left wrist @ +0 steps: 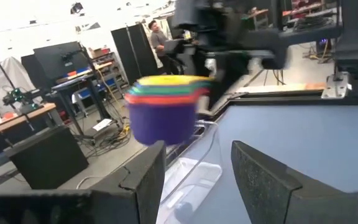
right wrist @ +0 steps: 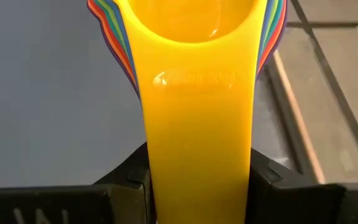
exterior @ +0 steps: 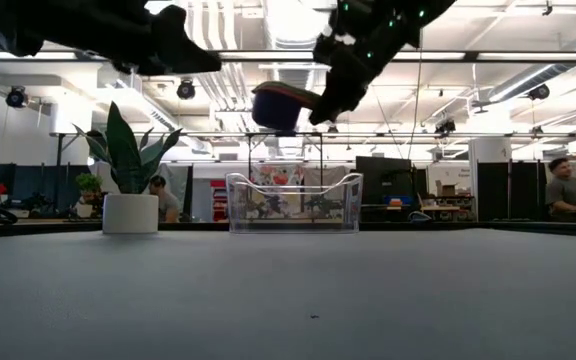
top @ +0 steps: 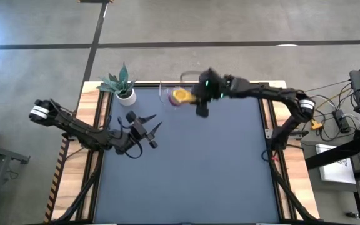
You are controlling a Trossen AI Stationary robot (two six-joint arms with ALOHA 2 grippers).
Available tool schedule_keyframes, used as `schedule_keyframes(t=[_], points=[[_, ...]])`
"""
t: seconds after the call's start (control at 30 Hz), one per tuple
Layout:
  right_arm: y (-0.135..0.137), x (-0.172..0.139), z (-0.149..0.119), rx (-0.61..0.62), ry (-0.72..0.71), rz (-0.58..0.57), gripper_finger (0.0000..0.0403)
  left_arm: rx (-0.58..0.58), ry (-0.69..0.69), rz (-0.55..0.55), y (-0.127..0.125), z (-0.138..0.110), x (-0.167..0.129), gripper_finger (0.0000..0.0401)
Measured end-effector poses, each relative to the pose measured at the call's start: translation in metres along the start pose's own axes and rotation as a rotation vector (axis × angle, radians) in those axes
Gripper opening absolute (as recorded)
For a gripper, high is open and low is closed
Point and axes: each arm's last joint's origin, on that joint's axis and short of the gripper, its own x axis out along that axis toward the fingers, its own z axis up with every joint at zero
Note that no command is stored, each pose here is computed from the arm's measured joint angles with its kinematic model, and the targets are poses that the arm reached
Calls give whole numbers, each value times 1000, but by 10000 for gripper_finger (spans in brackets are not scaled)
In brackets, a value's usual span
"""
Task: Nest measuring cups in basket
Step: Put the nested measuring cups into the transparent bin
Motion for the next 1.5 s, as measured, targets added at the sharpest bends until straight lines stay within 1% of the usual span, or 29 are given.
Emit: schedule_keyframes(t=[0.07,0.13,0.23,0.3,0.43,0.6,0.8,1.0,1.13,1.3,1.5], points=[[-25,-2,1,10,-36,27,127,-12,-3,2,2,-1,-1,167],[-50,0,-1,24,-51,26,127,-12,-3,6,4,-3,-1,167],[-79,12,-6,30,-22,1,127,-6,-1,10,5,-6,-1,167],[-93,24,-14,33,18,24,127,-6,-1,11,6,-7,-1,167],[-108,49,-26,24,70,61,127,13,-2,9,8,-8,-1,167],[-116,78,-37,34,119,83,127,15,-10,0,11,-6,-1,167],[-123,104,-45,36,151,103,127,19,-7,-3,13,-10,-3,167],[-127,124,-53,36,185,116,127,13,-7,-4,15,-12,-5,167],[-127,129,-56,29,197,119,128,9,-9,-11,14,-11,-5,167],[-127,129,-55,41,198,123,154,7,-11,-11,14,-11,-5,167],[-125,123,-51,57,192,121,176,6,-12,-17,14,-11,-5,167]])
